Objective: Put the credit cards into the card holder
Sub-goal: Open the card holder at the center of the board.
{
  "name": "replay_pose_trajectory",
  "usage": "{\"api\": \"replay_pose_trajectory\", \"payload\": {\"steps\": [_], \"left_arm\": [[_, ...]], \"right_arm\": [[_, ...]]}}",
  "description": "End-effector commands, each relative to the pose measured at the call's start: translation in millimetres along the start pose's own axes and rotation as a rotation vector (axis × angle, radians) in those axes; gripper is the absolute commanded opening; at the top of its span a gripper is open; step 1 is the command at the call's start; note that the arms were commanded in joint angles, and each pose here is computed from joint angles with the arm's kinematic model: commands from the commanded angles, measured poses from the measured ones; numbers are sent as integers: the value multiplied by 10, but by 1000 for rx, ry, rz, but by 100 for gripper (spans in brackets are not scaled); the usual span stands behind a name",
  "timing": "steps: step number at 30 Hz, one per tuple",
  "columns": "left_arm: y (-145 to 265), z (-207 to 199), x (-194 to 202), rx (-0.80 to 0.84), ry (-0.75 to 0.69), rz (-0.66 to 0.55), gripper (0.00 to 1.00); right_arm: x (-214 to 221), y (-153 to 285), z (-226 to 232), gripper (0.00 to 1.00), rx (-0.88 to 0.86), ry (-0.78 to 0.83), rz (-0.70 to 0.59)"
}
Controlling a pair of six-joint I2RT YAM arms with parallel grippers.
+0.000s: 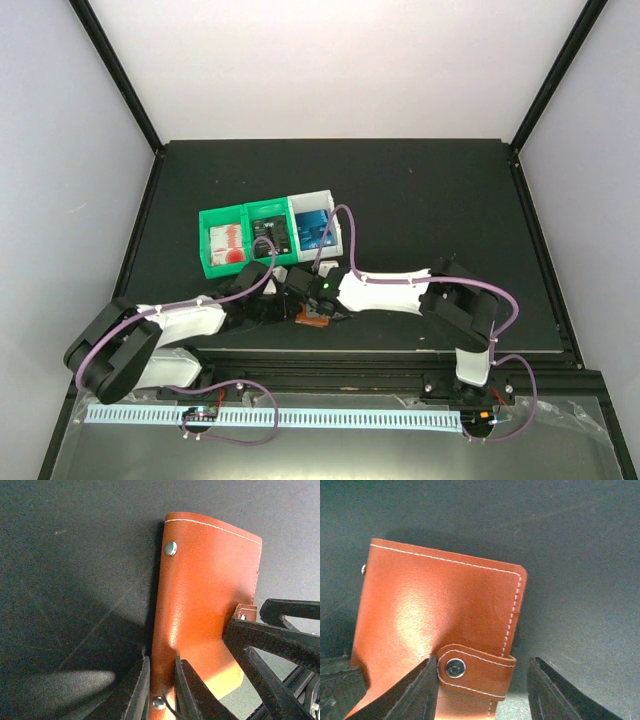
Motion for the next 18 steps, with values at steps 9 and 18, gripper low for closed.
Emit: {"api": "replay_pose_trajectory", "payload": {"steps": [9, 18], "left_arm": [[-1, 414, 441, -177, 99, 164, 14], [18, 441, 434, -178, 103, 157, 14]], "right_arm": [[-97, 55, -31, 23, 116, 0, -114], [-37, 48, -1, 1, 42, 8, -54]]}}
Point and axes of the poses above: each gripper's point midway between its finger pads, its own y axis back along the fingers, its own z axis along the line the jaws close on, x = y × z, the point moved 8 cm from there along y, back along the fingers, and after that the axes turned 14 degrees about -y, right-handed, at the moved point
